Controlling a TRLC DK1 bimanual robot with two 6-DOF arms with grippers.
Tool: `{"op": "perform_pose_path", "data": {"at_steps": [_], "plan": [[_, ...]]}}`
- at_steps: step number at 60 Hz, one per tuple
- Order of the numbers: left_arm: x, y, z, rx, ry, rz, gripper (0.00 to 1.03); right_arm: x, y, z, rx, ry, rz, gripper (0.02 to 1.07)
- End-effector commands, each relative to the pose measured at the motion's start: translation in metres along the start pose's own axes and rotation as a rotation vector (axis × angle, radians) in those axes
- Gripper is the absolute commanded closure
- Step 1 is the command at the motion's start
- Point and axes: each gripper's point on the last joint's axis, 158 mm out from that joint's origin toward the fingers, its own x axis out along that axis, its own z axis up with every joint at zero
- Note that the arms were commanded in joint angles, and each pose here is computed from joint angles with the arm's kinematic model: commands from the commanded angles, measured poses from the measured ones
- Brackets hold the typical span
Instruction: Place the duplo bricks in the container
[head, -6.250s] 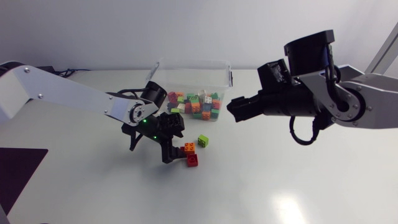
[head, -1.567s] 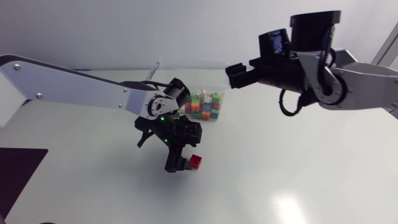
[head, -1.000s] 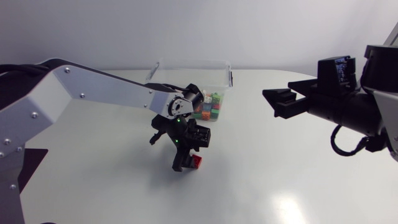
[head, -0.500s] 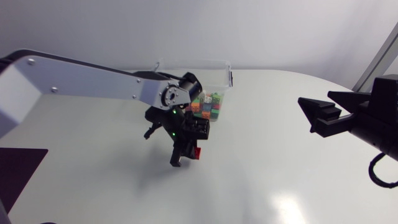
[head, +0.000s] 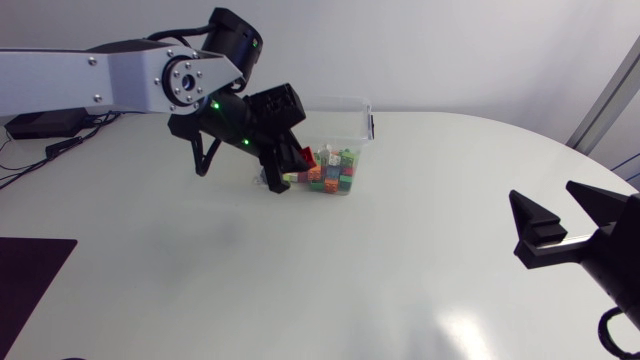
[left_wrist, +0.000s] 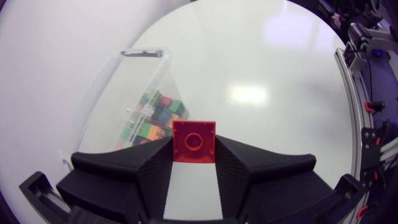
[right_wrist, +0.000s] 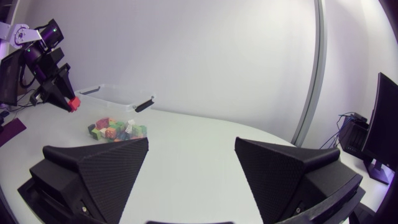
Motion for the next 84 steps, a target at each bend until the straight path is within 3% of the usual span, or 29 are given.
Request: {"op": "perform_pose_path", "data": {"at_steps": [1, 12, 28, 68, 71, 74, 77, 78, 79, 80, 84], "plan": [[-0.017, 0.023, 0.013, -0.099, -0.062, 0.073, 0.93, -0.004, -0.005, -0.009, -0.036, -0.014, -0.033, 0.07], [-0.029, 0.052, 0.033, -0.173, -0.153, 0.186, 0.93, -0.013, -0.014, -0.02, -0.059, -0.054, -0.092, 0.07], [-0.038, 0.125, 0.045, -0.352, -0.27, 0.365, 0.93, -0.014, -0.023, -0.041, -0.08, -0.061, -0.15, 0.07], [0.021, 0.218, -0.002, -0.568, -0.274, 0.547, 0.91, -0.012, -0.046, -0.055, -0.036, -0.074, -0.258, 0.07], [0.025, 0.221, -0.005, -0.571, -0.267, 0.555, 0.87, -0.012, -0.046, -0.056, -0.032, -0.073, -0.259, 0.07], [0.029, 0.224, -0.006, -0.575, -0.261, 0.566, 0.78, -0.012, -0.045, -0.057, -0.03, -0.071, -0.254, 0.07], [0.034, 0.226, -0.011, -0.595, -0.25, 0.571, 0.45, -0.011, -0.043, -0.056, -0.033, -0.072, -0.244, 0.07], [0.035, 0.226, -0.013, -0.604, -0.244, 0.577, 0.26, -0.011, -0.042, -0.056, -0.033, -0.072, -0.241, 0.07], [0.036, 0.226, -0.014, -0.604, -0.243, 0.576, 0.23, -0.011, -0.041, -0.056, -0.033, -0.073, -0.236, 0.07], [0.038, 0.223, -0.015, -0.606, -0.237, 0.573, 0.08, -0.011, -0.041, -0.056, -0.033, -0.073, -0.235, 0.07], [0.038, 0.22, -0.016, -0.608, -0.233, 0.569, 0.04, -0.011, -0.04, -0.055, -0.035, -0.074, -0.23, 0.07]]}}
